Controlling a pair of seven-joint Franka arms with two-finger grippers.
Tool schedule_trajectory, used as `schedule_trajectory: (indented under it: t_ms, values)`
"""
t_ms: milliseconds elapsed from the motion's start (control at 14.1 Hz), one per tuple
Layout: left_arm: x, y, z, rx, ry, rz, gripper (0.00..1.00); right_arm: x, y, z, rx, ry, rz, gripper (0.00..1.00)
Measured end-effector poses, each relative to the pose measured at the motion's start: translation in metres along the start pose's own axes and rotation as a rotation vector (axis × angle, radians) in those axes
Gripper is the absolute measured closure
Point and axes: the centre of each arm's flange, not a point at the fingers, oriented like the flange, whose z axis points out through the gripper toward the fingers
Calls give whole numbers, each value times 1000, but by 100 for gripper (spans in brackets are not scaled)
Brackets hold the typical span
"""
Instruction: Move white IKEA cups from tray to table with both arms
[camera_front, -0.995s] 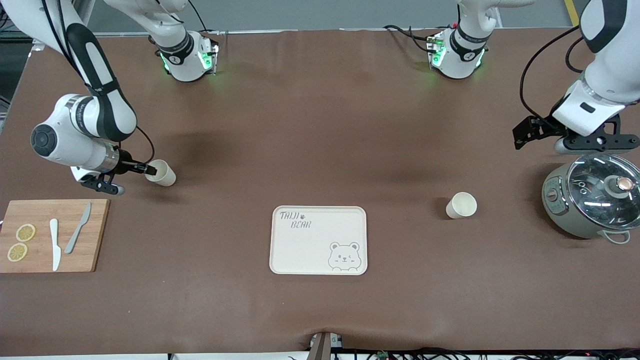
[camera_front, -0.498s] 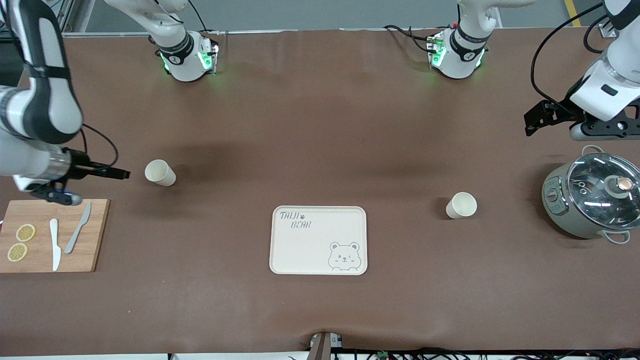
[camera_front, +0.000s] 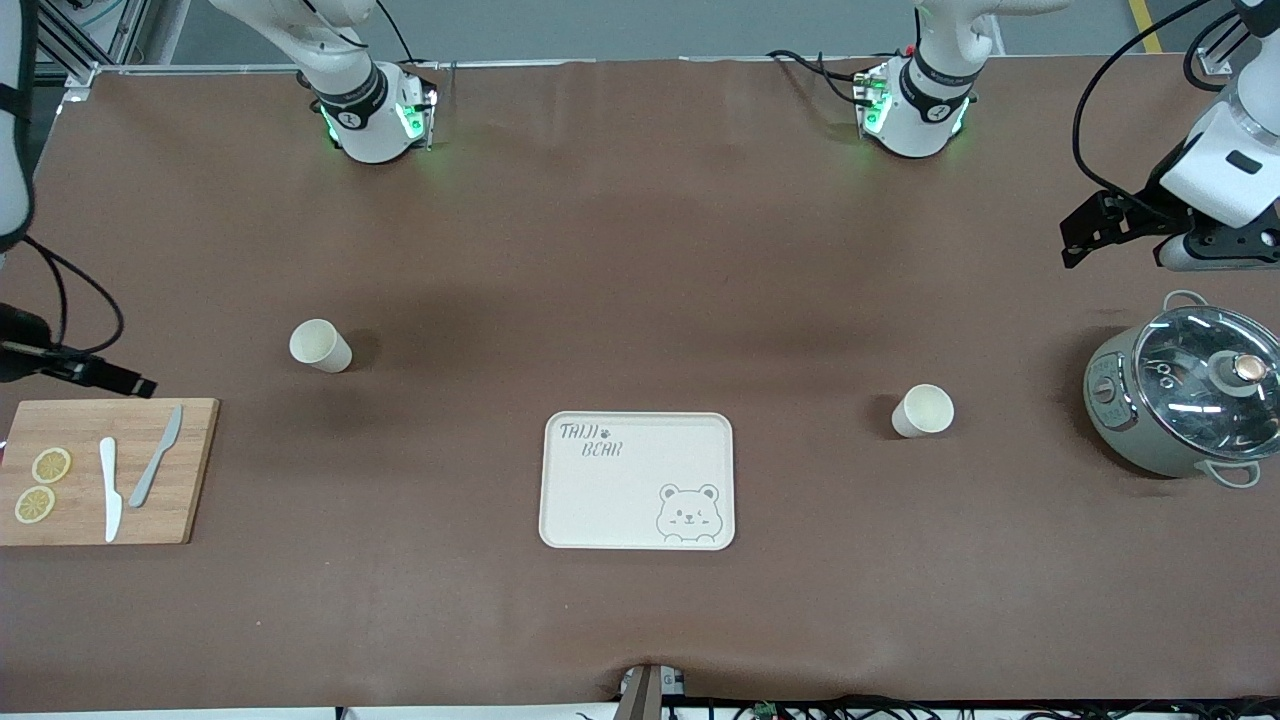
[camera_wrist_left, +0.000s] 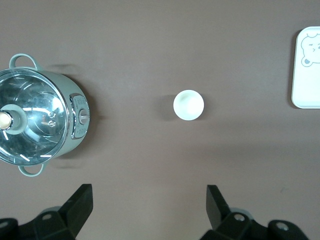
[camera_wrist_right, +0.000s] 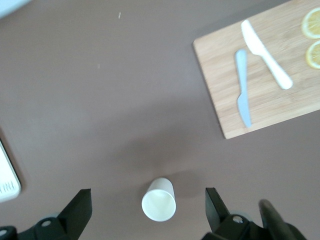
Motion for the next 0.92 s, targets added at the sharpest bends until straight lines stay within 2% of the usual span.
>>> schedule_trajectory:
  t_ms: [71, 427, 640, 924]
  values:
    - [0, 0, -1, 0, 2, 1, 0, -1, -2, -11, 1, 1, 12, 0]
    - [-2, -1, -14, 0, -3, -1, 0, -33, -29, -51, -5, -91, -39, 0]
    - [1, 0, -9, 1, -12, 0, 0, -66, -39, -100, -17, -70, -71, 0]
    - [7, 1, 4, 1, -35, 2, 0, -113, -47, -133, -138, -20, -118, 0]
